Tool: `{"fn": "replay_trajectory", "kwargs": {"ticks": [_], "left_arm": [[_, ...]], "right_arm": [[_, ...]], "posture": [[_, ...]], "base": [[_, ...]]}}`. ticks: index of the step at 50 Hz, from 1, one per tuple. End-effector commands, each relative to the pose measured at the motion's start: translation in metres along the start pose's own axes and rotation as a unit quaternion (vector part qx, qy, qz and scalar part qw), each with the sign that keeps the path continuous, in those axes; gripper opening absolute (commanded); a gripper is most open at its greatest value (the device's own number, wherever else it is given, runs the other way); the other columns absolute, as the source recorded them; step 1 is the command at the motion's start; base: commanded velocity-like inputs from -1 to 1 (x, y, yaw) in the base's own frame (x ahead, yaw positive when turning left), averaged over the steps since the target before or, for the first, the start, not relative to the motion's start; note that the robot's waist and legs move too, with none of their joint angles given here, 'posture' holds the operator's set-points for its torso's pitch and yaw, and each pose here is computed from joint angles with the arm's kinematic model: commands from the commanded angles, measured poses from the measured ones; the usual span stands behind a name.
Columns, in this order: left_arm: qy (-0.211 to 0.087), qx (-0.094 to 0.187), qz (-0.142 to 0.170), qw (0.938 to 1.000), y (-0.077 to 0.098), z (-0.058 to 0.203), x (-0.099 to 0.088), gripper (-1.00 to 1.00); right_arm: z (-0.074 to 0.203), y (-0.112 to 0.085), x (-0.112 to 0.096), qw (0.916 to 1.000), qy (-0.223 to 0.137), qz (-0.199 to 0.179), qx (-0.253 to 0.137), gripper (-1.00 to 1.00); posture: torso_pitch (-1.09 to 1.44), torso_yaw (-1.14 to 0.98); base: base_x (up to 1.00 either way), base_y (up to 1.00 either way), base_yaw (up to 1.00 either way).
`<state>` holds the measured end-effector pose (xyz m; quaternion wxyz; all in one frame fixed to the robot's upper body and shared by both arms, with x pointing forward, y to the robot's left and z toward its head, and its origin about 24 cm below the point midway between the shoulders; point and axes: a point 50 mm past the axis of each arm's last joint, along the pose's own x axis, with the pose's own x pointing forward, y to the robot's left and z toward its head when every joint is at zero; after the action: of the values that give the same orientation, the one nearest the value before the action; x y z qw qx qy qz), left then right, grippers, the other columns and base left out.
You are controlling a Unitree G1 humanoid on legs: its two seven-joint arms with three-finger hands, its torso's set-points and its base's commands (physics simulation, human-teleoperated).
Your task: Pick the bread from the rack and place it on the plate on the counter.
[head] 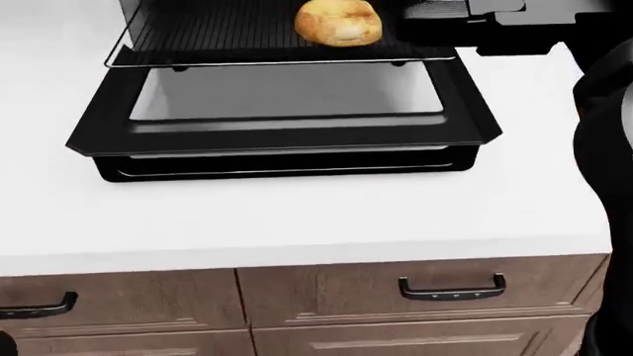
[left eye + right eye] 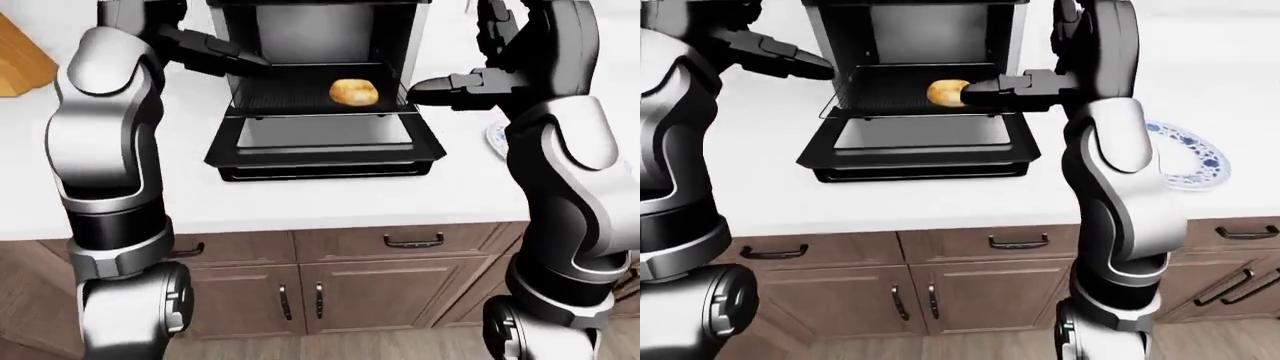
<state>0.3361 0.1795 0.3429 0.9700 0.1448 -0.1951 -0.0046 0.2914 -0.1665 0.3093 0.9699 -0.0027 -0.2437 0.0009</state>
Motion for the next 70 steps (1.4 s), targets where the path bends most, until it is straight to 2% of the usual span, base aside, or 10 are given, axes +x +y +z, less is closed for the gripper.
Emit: {"fn": "replay_trajectory", "kwargs": {"ticks": [1, 23, 34, 40, 47, 53, 56, 60, 68, 70], "left_arm": [[-0.037, 0.003, 0.009, 0.9993, 0.004, 0.016, -0.002, 1.0], [-0.037, 0.006, 0.013, 0.9992, 0.007, 0.017, -0.003, 1.0], [-0.039, 0.007, 0.017, 0.9991, 0.009, 0.018, -0.005, 1.0], [-0.038, 0.007, 0.017, 0.9991, 0.01, 0.017, -0.005, 1.0], [-0.037, 0.011, 0.021, 0.999, 0.014, 0.019, -0.008, 1.0], [-0.037, 0.012, 0.025, 0.9989, 0.017, 0.021, -0.009, 1.0], [-0.037, 0.013, 0.026, 0.9989, 0.018, 0.022, -0.009, 1.0], [-0.037, 0.013, 0.026, 0.9989, 0.018, 0.022, -0.009, 1.0], [-0.037, 0.013, 0.027, 0.9989, 0.019, 0.022, -0.011, 1.0], [-0.037, 0.013, 0.027, 0.9989, 0.019, 0.021, -0.012, 1.0]], "right_arm": [[0.013, -0.001, 0.0, 0.9993, -0.036, -0.003, 0.002, 1.0], [0.018, -0.006, 0.0, 0.9986, -0.048, -0.02, 0.008, 1.0], [0.022, -0.002, -0.001, 0.9988, -0.047, -0.01, -0.005, 1.0], [0.029, 0.004, 0.0, 0.9985, -0.03, 0.02, -0.042, 1.0], [0.042, 0.013, 0.021, 0.9957, -0.02, 0.051, -0.075, 1.0], [0.031, 0.02, 0.039, 0.9924, 0.013, 0.064, -0.105, 1.0], [0.022, 0.025, 0.045, 0.9894, 0.041, 0.072, -0.119, 1.0], [0.014, 0.034, 0.05, 0.9856, 0.065, 0.09, -0.127, 1.0], [0.015, 0.044, 0.054, 0.9846, 0.086, 0.096, -0.118, 1.0], [0.017, 0.046, 0.049, 0.9835, 0.096, 0.093, -0.122, 1.0]], "posture": [[0.0, 0.0], [0.0, 0.0], [0.0, 0.0], [0.0, 0.0], [0.0, 0.0], [0.0, 0.0], [0.0, 0.0], [0.0, 0.0], [0.0, 0.0], [0.0, 0.0]], "base": [[0.3, -0.03, 0.0], [0.01, -0.04, 0.0], [0.0, 0.0, 0.0], [0.0, 0.0, 0.0], [0.0, 0.0, 0.0], [0.0, 0.0, 0.0], [0.0, 0.0, 0.0], [0.0, 0.0, 0.0], [0.0, 0.0, 0.0], [0.0, 0.0, 0.0]]}}
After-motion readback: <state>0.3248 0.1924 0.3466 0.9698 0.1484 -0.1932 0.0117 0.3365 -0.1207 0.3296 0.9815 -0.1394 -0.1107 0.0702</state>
